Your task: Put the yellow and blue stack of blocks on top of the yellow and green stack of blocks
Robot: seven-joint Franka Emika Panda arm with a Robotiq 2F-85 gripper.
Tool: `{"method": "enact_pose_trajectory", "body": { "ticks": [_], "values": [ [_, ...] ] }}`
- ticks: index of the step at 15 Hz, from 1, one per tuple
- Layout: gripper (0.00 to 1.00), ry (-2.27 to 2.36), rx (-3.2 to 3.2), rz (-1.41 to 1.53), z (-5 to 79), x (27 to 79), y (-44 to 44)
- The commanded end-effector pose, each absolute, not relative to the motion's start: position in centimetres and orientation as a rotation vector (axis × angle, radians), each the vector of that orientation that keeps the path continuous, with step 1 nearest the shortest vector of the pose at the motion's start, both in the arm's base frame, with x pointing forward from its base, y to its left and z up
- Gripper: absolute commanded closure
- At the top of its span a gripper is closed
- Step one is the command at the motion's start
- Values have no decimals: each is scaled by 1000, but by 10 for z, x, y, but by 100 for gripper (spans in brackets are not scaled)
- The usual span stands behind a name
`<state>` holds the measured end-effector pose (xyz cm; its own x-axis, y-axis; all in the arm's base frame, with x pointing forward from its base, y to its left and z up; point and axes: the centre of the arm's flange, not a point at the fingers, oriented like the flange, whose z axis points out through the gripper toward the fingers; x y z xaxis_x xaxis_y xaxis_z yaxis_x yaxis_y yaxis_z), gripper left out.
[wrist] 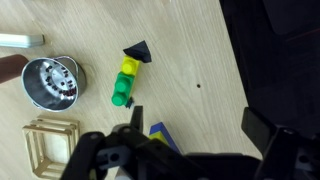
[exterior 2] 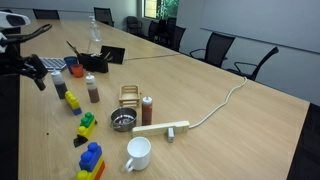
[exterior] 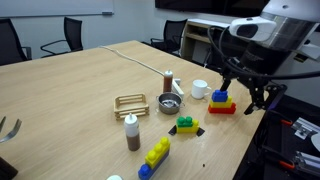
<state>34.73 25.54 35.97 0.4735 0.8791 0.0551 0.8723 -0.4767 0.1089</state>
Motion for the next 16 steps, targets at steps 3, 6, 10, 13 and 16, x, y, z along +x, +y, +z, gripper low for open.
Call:
{"method": "enact_pose_trajectory", "body": {
  "ticks": [3, 6, 10, 13, 16],
  "values": [
    [0, 1879, 2561, 203, 333, 374, 296],
    [0, 2005, 2498, 215, 306, 400, 328],
    [0, 2078, 2412, 183, 272, 432, 369],
    [0, 2072, 2374, 194, 267, 431, 366],
    [0, 2065, 2343, 208, 263, 443, 374]
  ]
}}
